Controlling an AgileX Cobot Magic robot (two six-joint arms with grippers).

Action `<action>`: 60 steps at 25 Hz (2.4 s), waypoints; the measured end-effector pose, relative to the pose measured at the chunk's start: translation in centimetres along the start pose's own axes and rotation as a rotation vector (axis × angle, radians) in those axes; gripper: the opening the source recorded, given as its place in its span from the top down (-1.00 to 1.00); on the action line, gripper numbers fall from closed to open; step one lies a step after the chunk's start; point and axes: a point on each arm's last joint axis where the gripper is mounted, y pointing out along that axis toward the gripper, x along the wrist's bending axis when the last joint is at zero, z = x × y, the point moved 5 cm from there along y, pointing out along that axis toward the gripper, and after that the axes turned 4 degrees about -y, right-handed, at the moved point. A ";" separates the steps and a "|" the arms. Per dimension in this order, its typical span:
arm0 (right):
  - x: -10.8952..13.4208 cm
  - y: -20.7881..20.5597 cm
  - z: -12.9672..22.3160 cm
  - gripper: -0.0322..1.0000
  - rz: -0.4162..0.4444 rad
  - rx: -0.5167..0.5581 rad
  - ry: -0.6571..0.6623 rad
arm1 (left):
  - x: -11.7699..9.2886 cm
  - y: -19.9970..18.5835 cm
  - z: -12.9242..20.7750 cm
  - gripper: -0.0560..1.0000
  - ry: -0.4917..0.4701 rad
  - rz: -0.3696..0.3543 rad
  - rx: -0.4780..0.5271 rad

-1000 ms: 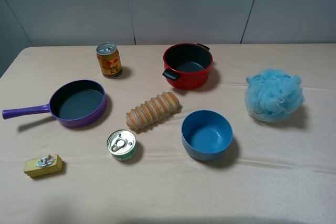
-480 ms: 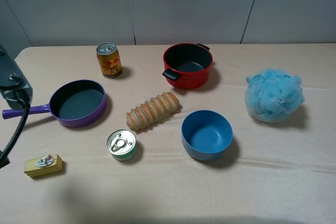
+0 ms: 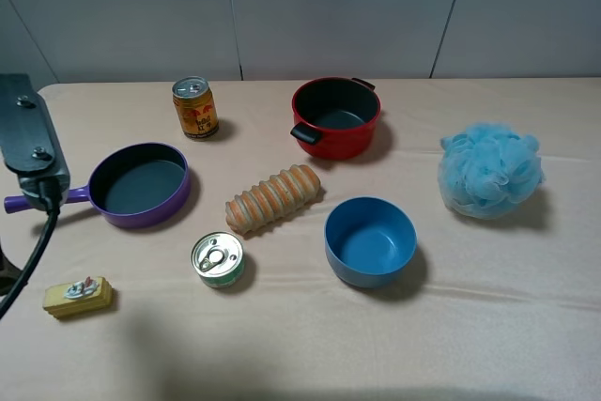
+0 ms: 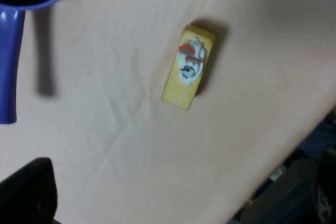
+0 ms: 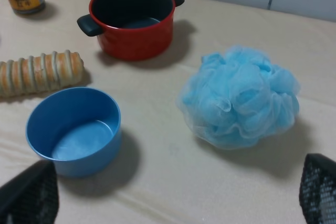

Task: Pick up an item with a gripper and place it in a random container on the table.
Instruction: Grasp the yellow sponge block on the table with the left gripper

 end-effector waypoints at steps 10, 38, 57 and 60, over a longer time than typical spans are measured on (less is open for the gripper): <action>0.0 0.0 0.0 -0.41 0.000 0.000 0.000 | 0.1 0.5 -0.5 -0.97 0.075 0.001 0.004; 0.0 0.0 0.0 -0.41 0.000 0.000 0.000 | 0.3 7.7 -3.8 -0.97 0.199 0.014 0.121; 0.0 0.0 0.0 -0.41 0.000 0.000 0.000 | -1.1 15.3 -5.2 -0.97 0.244 0.120 0.261; 0.0 0.0 0.0 -0.41 0.000 0.000 0.000 | -1.3 16.0 -5.0 -0.97 0.247 0.133 0.287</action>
